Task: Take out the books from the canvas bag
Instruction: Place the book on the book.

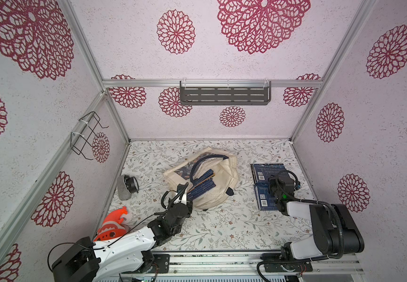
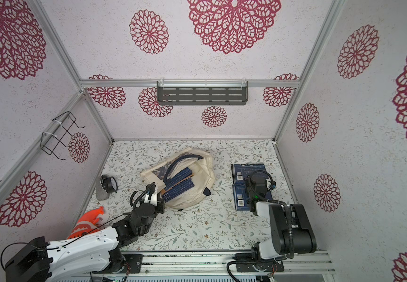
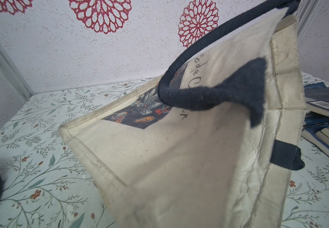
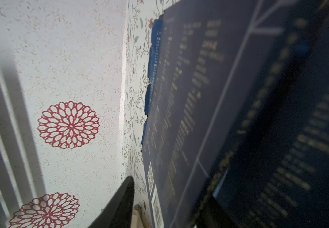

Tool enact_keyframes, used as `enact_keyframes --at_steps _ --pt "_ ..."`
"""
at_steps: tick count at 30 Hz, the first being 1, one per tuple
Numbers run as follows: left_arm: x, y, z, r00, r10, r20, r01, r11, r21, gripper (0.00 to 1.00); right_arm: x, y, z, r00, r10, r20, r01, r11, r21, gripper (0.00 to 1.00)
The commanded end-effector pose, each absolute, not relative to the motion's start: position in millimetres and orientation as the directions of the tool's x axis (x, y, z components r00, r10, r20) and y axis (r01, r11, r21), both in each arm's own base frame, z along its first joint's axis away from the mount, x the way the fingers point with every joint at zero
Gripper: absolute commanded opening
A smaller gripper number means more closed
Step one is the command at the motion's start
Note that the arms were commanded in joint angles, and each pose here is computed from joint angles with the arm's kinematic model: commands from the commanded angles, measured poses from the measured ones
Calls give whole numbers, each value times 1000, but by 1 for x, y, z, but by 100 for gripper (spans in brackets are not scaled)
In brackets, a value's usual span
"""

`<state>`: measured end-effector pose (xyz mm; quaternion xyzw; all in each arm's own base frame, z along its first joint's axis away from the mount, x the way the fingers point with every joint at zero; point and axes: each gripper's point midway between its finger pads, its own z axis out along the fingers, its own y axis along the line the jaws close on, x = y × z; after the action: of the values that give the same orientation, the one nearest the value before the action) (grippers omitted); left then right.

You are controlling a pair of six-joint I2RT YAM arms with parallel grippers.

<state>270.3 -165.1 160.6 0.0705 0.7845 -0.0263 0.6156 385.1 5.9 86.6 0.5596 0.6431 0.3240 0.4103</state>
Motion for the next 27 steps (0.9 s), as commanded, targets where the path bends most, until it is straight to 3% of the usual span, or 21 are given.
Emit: enact_keyframes --at_steps 1,21,27 --pt "273 -171 179 -195 39 -980 143 990 11 0 384 4 105 -39 982 -185 422 184 888 53" --pt "274 -175 176 -206 54 -977 155 988 22 0 401 7 98 -90 973 -212 435 229 871 55" --pt "274 -177 175 -210 59 -976 162 987 25 0 391 5 97 -86 976 -202 457 219 862 61"
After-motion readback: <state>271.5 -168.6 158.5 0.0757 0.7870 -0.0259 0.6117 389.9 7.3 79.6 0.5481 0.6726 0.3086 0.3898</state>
